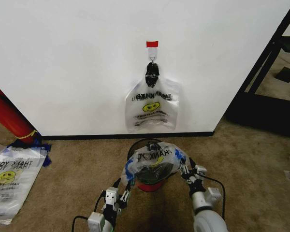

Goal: Pick up the garbage bag from the wall and place it over the trash bin.

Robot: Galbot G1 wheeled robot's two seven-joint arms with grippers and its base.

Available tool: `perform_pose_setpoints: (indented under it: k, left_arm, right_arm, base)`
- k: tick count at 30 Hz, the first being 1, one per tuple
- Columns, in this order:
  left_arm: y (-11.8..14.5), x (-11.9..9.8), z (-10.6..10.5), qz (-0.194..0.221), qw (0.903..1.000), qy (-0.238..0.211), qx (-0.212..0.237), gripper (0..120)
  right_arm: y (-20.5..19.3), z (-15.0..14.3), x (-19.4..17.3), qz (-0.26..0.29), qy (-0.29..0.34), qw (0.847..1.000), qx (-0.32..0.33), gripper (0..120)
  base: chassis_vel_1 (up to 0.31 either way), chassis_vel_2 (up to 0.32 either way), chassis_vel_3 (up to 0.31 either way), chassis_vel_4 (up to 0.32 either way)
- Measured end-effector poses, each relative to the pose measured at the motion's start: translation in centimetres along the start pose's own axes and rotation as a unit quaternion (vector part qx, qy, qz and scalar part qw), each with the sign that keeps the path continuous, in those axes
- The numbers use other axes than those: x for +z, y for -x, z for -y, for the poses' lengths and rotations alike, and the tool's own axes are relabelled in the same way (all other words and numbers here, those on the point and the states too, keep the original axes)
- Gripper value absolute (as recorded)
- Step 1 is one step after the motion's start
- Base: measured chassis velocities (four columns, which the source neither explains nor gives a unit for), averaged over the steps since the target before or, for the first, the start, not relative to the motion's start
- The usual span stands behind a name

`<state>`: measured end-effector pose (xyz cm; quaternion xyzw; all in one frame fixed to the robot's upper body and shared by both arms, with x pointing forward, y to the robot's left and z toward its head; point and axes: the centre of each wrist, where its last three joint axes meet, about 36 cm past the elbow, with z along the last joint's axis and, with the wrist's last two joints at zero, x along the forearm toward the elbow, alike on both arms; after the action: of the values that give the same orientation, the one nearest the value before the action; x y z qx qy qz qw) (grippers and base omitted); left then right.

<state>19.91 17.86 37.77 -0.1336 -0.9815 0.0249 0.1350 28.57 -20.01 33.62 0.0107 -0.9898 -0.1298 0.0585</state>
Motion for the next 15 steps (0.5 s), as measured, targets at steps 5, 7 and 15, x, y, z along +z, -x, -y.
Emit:
perform_pose_setpoints:
  k: [5,7,15]
  left_arm:
    - [-1.8,-0.7,0.9,0.027,0.9995,0.012,0.006,81]
    - [-2.3,-1.2,1.2,0.037,0.9992,0.012,0.006,88]
    - [-2.9,-3.4,1.2,0.098,0.9951,-0.004,0.008,100]
  right_arm:
    - [-1.3,0.8,-0.3,0.019,-0.021,1.000,-0.001,76]
    - [-1.4,1.2,-0.4,0.024,-0.023,0.999,-0.006,84]
    - [-1.5,4.2,0.1,0.067,-0.069,0.994,-0.053,100]
  base:
    - [0.000,0.000,0.000,0.000]
    - [0.000,0.000,0.000,0.000]
    - [0.000,0.000,0.000,0.000]
